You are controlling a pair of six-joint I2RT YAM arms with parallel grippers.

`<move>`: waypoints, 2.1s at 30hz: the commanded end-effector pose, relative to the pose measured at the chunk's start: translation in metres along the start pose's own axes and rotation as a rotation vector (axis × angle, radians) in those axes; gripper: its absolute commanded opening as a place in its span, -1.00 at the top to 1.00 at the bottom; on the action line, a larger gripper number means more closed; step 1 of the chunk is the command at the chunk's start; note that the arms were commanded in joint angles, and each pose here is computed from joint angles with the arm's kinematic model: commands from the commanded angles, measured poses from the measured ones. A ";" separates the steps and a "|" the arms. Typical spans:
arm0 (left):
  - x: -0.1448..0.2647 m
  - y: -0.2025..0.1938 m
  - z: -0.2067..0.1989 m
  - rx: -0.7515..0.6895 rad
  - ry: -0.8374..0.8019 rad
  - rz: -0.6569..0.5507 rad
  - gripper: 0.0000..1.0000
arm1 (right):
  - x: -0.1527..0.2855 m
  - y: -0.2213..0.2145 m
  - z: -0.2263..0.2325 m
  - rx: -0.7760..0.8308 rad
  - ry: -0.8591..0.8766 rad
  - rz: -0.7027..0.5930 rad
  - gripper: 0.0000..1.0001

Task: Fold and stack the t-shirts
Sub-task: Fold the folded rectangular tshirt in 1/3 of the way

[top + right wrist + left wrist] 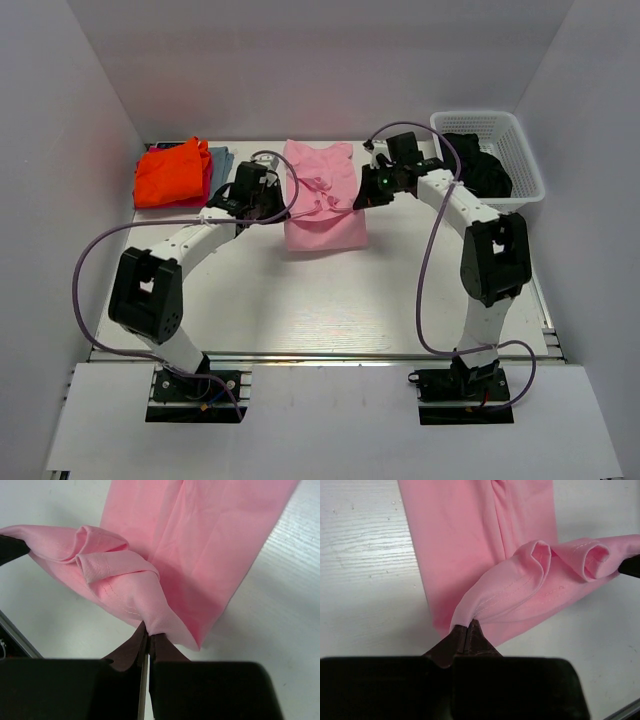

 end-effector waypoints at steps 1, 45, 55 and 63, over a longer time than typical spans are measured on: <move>-0.002 0.020 0.000 -0.040 -0.033 -0.052 1.00 | 0.003 0.021 -0.001 0.037 0.022 -0.023 1.00; -0.108 0.120 0.075 -0.064 -0.167 -0.218 -1.00 | -0.057 0.140 -0.063 0.065 0.310 -0.328 -0.81; -0.070 0.080 0.056 -0.123 -0.252 -0.188 -1.00 | -0.039 0.083 -0.049 0.102 0.207 -0.171 -0.81; -0.054 0.027 0.027 -0.184 -0.501 -0.178 -1.00 | -0.071 0.052 -0.022 0.141 0.262 -0.065 -0.81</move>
Point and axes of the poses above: each gripper's point midway between its finger pads, its own x axis back along the fingers, its own z axis along the line the jaws close on, y = z × x, the point moved 9 cm from there along x, back along the fingers, and after that the axes turned 8 degrees about -x, right-handed, at the moved point
